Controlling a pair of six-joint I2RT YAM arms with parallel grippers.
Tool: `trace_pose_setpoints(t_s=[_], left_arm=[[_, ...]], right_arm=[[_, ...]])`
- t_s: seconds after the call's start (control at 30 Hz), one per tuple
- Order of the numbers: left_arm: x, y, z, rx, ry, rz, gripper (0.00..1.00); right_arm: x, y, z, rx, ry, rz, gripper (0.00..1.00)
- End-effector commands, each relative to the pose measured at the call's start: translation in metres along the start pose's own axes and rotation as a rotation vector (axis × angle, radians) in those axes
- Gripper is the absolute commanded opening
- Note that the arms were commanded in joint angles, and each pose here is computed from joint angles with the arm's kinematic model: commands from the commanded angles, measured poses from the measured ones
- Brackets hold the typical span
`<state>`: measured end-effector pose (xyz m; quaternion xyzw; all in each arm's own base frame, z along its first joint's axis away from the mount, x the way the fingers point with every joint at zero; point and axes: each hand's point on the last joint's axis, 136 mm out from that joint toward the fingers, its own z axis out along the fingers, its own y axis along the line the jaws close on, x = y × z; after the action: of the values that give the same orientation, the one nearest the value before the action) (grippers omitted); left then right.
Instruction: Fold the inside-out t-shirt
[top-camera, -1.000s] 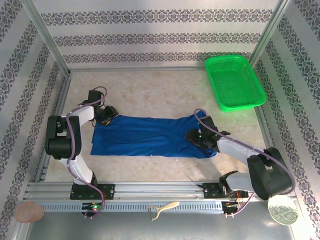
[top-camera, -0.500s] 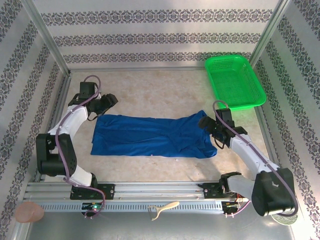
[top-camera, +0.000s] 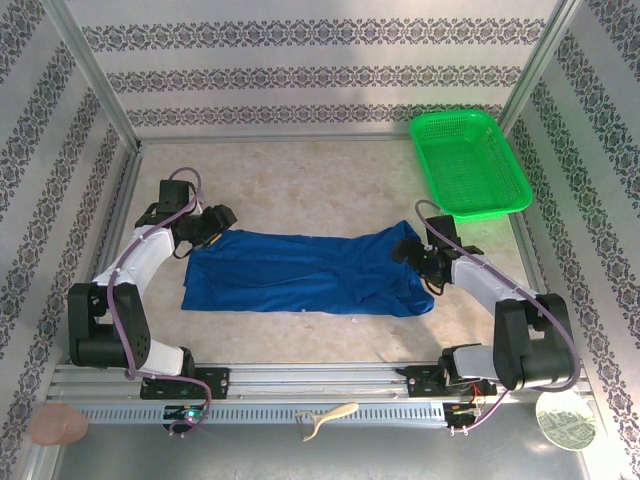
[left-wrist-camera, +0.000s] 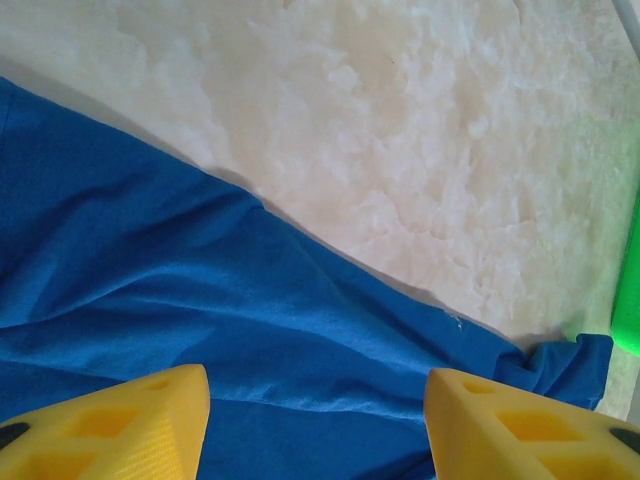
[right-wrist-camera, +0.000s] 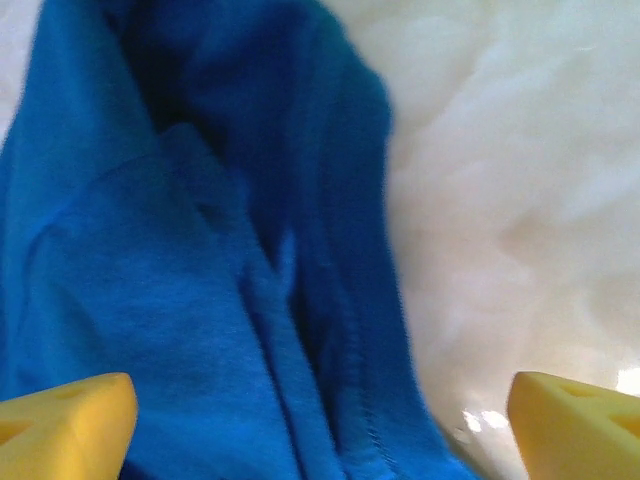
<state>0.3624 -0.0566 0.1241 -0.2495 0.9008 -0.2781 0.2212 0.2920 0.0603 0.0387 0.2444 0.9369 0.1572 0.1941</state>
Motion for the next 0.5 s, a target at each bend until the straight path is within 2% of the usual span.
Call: trace_pose_setpoints(t_s=[0.0, 0.13, 0.27, 0.37, 0.47], left_arm=[[0.006, 0.000, 0.004, 0.004, 0.023, -0.004, 0.59], [0.007, 0.002, 0.007, 0.002, 0.028, -0.010, 0.59], [0.006, 0.001, 0.007, 0.007, 0.026, -0.010, 0.59], [0.006, 0.001, 0.008, 0.009, 0.028, -0.010, 0.59], [0.005, 0.000, 0.008, 0.013, 0.030, -0.011, 0.59]], right_arm=[[0.010, 0.019, 0.010, -0.116, 0.058, -0.016, 0.89], [0.026, 0.024, 0.017, -0.120, 0.090, -0.032, 0.83], [0.038, 0.023, 0.020, -0.124, 0.105, -0.029, 0.71], [0.039, 0.014, 0.017, -0.091, 0.079, -0.022, 0.72], [0.029, 0.000, 0.008, -0.011, 0.008, 0.005, 0.80]])
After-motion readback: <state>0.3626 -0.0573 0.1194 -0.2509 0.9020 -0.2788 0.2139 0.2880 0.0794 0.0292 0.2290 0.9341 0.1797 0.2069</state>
